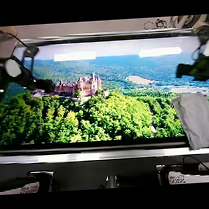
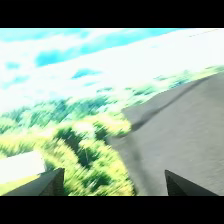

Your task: Fold the shirts.

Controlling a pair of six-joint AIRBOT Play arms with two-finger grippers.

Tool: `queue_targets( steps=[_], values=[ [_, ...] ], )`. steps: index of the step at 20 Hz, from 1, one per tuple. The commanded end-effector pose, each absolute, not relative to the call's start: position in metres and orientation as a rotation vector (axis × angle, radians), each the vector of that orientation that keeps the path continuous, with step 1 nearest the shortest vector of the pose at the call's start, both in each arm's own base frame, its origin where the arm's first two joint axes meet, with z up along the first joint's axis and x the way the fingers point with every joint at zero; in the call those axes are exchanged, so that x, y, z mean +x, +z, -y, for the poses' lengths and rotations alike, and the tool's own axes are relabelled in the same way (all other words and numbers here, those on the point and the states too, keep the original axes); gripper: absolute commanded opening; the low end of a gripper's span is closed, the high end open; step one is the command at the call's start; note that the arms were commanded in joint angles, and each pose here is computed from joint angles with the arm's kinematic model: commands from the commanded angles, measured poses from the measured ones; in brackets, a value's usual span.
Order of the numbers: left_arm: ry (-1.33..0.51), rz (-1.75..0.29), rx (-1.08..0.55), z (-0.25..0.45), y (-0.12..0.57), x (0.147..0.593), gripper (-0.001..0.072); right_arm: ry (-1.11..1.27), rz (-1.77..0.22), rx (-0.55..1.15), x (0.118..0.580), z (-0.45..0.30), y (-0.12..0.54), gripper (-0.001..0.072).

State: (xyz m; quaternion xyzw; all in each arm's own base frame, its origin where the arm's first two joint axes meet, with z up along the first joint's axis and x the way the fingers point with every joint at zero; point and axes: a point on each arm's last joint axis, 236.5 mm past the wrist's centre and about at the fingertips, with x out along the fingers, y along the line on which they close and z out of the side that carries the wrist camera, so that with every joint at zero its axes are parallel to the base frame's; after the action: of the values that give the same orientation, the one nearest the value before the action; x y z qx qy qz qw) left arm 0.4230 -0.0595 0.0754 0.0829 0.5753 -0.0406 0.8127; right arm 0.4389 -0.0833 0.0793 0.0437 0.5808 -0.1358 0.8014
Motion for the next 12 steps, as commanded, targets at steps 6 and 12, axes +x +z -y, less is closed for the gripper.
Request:
queue_targets(
  steps=[6,12],
  values=[
    [-0.052,-1.236,0.018,0.072,0.037,0.417,0.0617,-0.094,-1.479,0.134,0.418,-0.023,0.040,0.0706],
    [-0.052,-1.244,0.018,0.072,0.036,0.415,0.0618,-0.094,-1.475,0.135,0.419,-0.023,0.040,0.0704]
  ],
)
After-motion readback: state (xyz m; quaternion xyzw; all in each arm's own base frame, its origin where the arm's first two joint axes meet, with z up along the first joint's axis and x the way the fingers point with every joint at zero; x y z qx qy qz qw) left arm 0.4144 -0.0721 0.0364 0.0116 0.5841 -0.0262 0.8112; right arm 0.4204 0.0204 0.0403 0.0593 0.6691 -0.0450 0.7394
